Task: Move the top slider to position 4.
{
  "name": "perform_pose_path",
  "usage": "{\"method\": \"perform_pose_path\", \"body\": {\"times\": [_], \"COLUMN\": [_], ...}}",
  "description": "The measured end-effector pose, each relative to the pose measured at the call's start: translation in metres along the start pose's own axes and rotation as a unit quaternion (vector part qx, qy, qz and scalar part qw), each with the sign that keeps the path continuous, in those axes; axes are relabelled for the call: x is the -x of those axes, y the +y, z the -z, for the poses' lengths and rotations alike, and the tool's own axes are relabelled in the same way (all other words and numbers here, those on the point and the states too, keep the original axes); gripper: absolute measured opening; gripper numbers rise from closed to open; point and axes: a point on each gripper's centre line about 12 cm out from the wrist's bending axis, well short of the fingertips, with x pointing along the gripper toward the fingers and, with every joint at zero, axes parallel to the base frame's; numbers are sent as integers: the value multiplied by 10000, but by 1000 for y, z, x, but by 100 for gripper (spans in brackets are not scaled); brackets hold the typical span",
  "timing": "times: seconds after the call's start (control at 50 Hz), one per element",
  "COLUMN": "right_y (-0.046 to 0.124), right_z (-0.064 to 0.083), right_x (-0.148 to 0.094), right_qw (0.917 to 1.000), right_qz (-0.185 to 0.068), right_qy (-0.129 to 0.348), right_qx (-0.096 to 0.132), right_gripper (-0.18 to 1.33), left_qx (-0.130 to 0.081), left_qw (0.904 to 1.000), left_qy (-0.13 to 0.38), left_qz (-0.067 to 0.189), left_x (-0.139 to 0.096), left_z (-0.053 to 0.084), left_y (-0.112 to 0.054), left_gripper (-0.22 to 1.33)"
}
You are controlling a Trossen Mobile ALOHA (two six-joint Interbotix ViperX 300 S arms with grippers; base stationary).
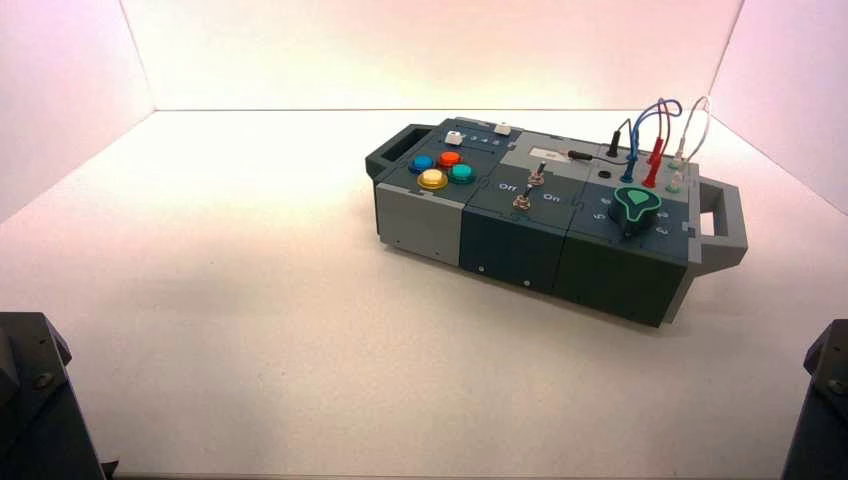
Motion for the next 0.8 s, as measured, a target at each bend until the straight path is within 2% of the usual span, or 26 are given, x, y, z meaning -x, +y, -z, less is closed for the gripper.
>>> {"method": "perform_pose_path", "body": {"times": [0.56,0.7,0.8], "right_y": [1,7,18], "right_z": [0,4,3], "right_x": [-1,-8,-17], "right_qw": [10000,9995,9976], "right_qz": [-18,-154,-369], "right_qy": [24,261,561], "right_qx": [-24,19,165], "right_gripper": [-14,-14,-14], "left_qx": [-3,-3,-11], "left_qw": [10000,10000,10000], "left_qy": [7,38,45], "left_qz": [8,13,49], "left_x": [0,0,0], "left_z": [0,1,1], "left_y": [0,0,-2], "left_gripper": [-16,-16,-16]}}
